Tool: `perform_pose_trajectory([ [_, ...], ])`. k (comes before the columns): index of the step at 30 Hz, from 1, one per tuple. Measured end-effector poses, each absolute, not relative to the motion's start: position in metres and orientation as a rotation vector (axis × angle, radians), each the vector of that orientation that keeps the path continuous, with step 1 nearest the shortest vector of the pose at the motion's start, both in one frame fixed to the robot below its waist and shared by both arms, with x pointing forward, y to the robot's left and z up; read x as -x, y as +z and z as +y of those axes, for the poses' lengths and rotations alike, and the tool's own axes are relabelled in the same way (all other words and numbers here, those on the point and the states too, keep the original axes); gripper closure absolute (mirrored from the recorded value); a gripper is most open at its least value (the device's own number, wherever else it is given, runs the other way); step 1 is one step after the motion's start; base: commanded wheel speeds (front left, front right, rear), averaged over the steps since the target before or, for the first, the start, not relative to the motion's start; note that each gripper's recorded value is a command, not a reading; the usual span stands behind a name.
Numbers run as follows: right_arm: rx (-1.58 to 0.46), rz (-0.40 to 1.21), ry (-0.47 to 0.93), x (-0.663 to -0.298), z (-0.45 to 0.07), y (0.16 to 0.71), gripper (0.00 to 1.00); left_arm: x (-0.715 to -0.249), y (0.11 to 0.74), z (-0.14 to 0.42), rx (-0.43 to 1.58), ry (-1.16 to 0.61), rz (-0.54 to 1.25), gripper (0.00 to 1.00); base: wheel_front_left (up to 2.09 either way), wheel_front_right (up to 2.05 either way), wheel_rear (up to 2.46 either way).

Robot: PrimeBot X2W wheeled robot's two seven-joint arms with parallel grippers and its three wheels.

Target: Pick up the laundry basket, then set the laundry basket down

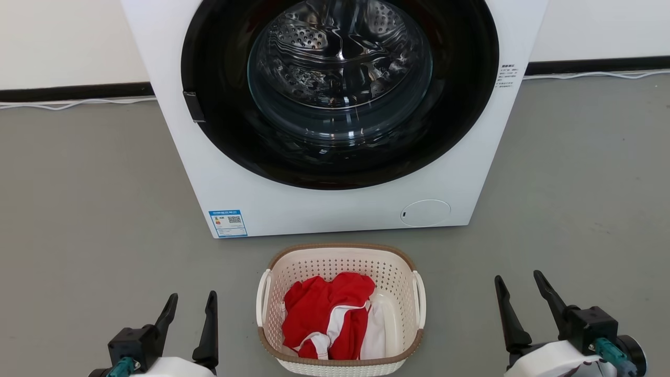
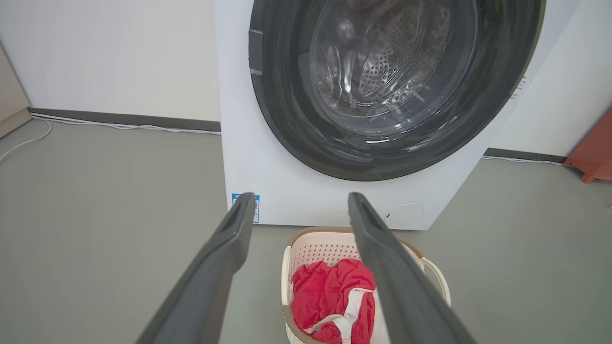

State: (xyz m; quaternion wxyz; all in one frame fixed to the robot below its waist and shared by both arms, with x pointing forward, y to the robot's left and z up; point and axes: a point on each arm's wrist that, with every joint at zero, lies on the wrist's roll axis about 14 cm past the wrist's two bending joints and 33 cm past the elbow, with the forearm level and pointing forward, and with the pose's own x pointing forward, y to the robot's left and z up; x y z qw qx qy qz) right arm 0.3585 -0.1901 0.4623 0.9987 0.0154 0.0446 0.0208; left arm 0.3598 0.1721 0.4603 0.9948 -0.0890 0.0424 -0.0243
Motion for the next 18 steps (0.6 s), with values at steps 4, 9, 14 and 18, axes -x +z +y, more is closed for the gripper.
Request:
perform_pose_trajectory([
  [4,0.018,0.087,0.049,-0.3578,-0.1905,0.4618,0.00,-0.3598,0.4602,0.1707,0.136,-0.060,0.080,0.00,0.00,0.00,0.00],
  [9,0.080,0.079,0.060,-0.3569,-0.1905,0.4623,0.00,-0.3588,0.4583,0.1706,0.081,-0.070,0.079,0.00,0.00,0.00,0.00],
  [14,0.093,0.076,0.058,-0.3564,-0.1913,0.4623,0.00,-0.3578,0.4560,0.1702,0.057,-0.077,0.085,0.00,0.00,0.00,0.00],
  [18,0.089,0.078,0.054,-0.3564,-0.1915,0.4617,0.00,-0.3571,0.4540,0.1712,0.058,-0.074,0.091,0.00,0.00,0.00,0.00],
])
